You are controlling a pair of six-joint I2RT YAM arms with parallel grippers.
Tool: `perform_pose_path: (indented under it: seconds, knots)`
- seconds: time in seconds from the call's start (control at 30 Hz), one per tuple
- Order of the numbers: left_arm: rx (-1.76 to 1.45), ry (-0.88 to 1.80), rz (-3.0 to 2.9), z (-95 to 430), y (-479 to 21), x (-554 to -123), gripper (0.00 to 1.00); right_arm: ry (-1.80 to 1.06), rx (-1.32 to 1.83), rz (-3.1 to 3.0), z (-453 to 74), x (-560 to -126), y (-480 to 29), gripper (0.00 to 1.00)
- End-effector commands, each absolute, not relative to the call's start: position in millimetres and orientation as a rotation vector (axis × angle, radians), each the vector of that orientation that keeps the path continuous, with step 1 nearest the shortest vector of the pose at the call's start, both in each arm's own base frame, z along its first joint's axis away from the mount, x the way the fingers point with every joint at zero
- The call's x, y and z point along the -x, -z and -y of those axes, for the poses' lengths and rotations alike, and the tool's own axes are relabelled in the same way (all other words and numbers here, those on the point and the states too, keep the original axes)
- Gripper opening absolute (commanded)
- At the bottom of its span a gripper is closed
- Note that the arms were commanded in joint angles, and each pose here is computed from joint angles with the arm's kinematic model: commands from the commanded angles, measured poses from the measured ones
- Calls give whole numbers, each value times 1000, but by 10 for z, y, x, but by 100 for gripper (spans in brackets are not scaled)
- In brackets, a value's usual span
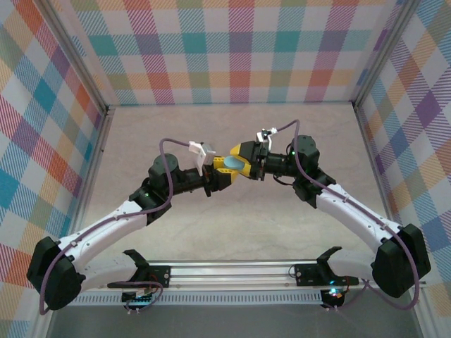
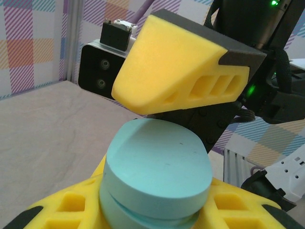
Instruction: Insert wireless bluetooth earbuds into charging case
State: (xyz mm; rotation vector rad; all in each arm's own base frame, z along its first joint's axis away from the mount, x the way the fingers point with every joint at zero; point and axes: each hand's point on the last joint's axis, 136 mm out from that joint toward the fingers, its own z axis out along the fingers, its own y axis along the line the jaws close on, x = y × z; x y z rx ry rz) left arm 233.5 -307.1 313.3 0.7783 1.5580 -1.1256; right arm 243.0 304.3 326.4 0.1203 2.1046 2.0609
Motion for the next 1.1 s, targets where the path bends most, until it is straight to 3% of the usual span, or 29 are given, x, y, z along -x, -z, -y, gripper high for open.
perform_pose_path:
  seconds: [0.0, 0.23, 0.37, 0.4, 0.47, 0.53, 0.63, 0.8, 0.9, 1.07]
  knots:
    - [-764, 1077, -1526, 3098, -3246, -2434, 38, -2147, 53, -2139, -3117, -2146, -3348, 61]
    - [-755, 1040, -1552, 3074, -3197, -2482, 38, -2130, 74, -2162, -3123, -2126, -3286, 42]
    - [-749, 1027, -1573, 3067, -3150, -2501, 40, -2121, 60, -2170, -3131, -2152, -3249, 38]
    - [-744, 1022, -1581, 3062, -3136, -2510, 40, -2124, 56, -2173, -3135, -2156, -3248, 39]
    - [-730, 1007, -1596, 3047, -3118, -2537, 40, -2130, 62, -2179, -3146, -2155, -3248, 55]
    - [-727, 996, -1605, 3042, -3105, -2556, 40, -2135, 78, -2185, -3155, -2140, -3244, 63]
    - [-724, 993, -1610, 3051, -3090, -2578, 40, -2133, 74, -2192, -3153, -2135, -3217, 63]
    - [-726, 998, -1615, 3074, -3073, -2604, 40, -2134, 83, -2188, -3155, -2134, -3201, 50]
    - [-745, 1022, -1589, 3080, -3101, -2551, 40, -2121, 51, -2205, -3151, -2163, -3140, 50]
    - [-803, 1077, -1547, 3086, -3145, -2386, 40, -2080, -69, -2202, -3077, -2321, -3050, 67]
